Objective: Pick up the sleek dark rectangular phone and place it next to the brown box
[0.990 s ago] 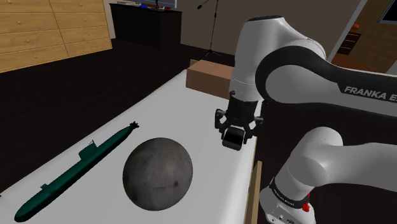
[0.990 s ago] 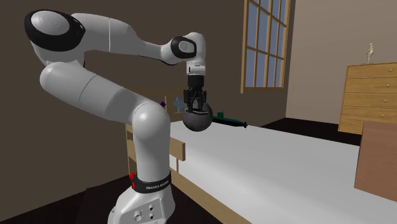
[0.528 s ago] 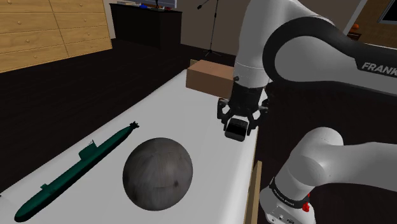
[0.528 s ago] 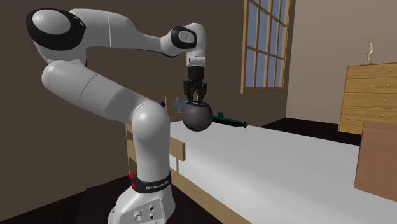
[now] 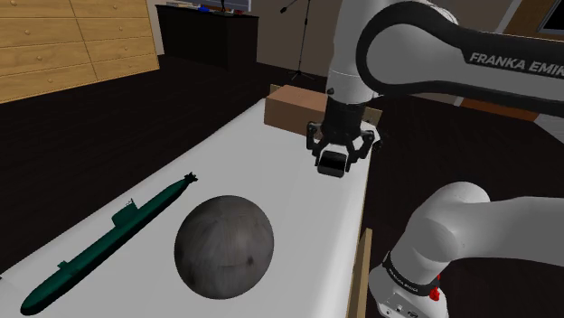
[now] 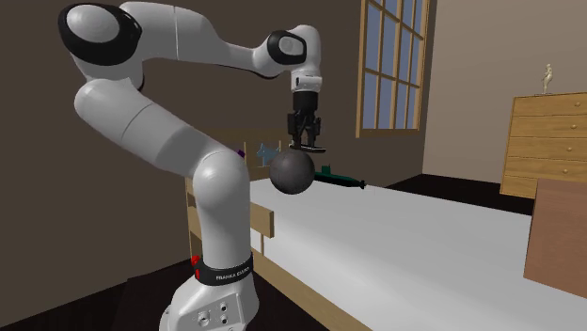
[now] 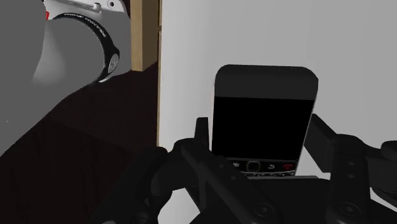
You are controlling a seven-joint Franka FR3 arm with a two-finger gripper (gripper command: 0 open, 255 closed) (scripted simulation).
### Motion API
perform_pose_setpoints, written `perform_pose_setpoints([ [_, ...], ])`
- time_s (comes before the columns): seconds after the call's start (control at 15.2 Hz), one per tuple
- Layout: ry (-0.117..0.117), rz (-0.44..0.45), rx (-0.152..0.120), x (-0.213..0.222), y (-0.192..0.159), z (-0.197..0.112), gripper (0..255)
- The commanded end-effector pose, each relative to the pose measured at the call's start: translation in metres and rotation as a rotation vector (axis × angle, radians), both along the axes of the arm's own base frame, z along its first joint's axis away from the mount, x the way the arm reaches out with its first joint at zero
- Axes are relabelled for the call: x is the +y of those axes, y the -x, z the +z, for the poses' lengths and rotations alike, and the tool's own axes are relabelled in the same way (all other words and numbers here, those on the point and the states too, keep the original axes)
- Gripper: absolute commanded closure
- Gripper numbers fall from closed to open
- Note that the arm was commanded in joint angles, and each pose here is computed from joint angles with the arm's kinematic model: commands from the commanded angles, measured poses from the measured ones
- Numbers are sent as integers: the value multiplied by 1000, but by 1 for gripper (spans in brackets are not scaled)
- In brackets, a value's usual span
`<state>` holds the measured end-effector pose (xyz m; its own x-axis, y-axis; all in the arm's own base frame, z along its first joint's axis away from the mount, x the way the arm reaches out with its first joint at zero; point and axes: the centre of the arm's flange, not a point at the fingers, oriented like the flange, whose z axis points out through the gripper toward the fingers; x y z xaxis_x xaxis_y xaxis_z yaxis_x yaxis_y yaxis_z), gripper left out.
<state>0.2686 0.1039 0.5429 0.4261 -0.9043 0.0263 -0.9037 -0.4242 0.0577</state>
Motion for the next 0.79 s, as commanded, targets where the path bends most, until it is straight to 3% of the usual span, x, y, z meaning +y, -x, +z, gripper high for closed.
perform_pose_setpoints([
  [0.0, 1, 1, 0, -18, -19, 0, 255],
  [0.73, 1, 1, 0, -122, -121, 0, 255],
])
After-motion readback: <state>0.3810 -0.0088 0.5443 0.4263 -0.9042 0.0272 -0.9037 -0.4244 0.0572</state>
